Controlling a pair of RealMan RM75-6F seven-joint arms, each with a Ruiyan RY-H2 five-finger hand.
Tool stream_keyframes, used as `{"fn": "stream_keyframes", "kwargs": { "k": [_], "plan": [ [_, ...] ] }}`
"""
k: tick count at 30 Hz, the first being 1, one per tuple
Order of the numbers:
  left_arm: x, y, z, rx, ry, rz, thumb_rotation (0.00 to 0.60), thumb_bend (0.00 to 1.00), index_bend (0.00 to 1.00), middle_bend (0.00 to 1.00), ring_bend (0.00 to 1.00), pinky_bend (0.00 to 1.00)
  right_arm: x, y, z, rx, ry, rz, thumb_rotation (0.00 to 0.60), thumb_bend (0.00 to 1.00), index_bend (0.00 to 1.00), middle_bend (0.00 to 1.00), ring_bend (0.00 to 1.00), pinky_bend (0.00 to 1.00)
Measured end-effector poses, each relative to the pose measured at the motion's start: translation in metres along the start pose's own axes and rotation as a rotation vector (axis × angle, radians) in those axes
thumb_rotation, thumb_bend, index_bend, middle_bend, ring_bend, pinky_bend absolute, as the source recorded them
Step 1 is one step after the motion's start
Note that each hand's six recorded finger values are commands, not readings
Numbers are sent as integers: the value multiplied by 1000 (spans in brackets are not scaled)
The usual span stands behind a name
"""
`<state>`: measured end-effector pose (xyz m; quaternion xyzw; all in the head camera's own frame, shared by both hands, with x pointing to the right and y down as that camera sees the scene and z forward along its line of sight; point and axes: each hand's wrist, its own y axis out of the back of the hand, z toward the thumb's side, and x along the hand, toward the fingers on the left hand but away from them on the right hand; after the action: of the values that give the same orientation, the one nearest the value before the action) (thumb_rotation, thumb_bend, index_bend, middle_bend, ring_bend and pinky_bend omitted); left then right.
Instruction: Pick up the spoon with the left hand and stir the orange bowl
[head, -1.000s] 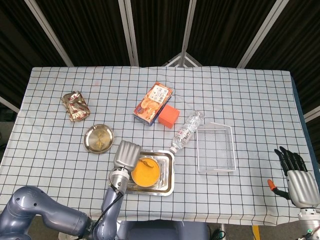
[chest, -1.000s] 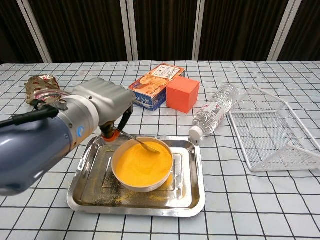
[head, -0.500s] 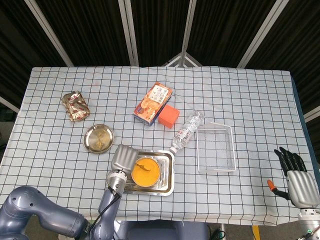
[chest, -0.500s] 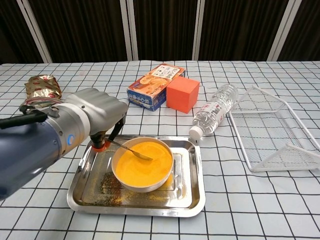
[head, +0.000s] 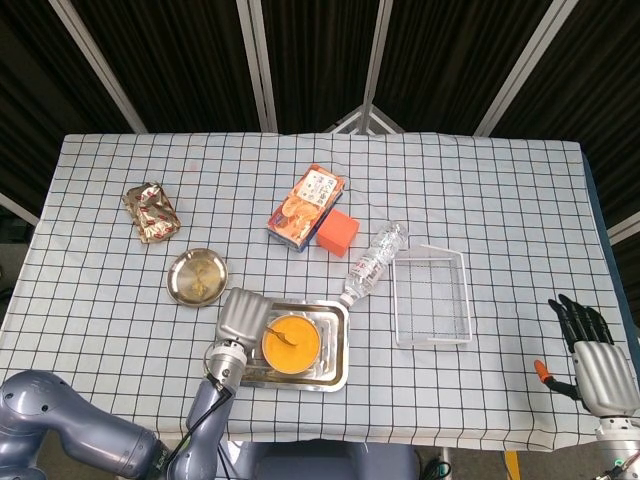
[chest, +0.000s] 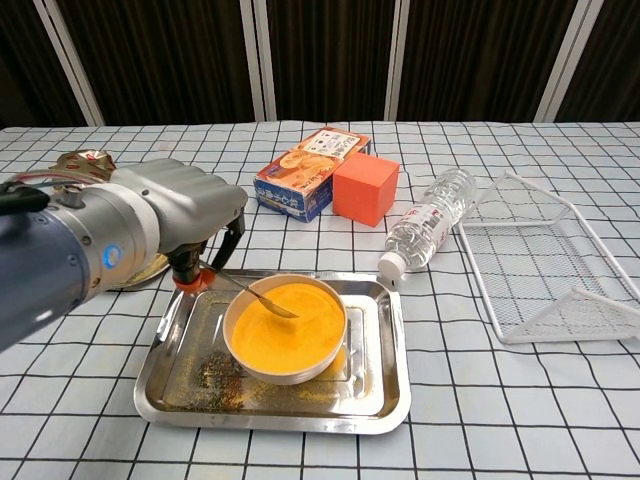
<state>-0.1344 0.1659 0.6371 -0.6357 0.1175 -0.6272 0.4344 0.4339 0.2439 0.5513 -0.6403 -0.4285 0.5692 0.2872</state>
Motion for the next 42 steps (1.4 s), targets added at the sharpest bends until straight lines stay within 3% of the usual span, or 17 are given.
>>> {"fn": "stream_keyframes", "kwargs": {
  "k": [6,20,35,42],
  "plan": [
    [-5,0,0,-6,-6,-34,600,792,875,1000,921,966,0,0,0,-3,-1,1,600,360,0,0,0,0],
    [-3,-1,13,116,17,-115,600,792,876,1000,921,966,0,0,0,-13,-3,5,600,360,0,0,0,0],
    [16,-1,17,95,85,-112,600,792,876,1000,923,967,-1,0,-1,-25,-11,10,600,360,0,0,0,0],
    [19,4,21,53,85,-74,600,792,875,1000,923,967,-1,0,0,-26,-10,12,600,360,0,0,0,0]
  ]
}}
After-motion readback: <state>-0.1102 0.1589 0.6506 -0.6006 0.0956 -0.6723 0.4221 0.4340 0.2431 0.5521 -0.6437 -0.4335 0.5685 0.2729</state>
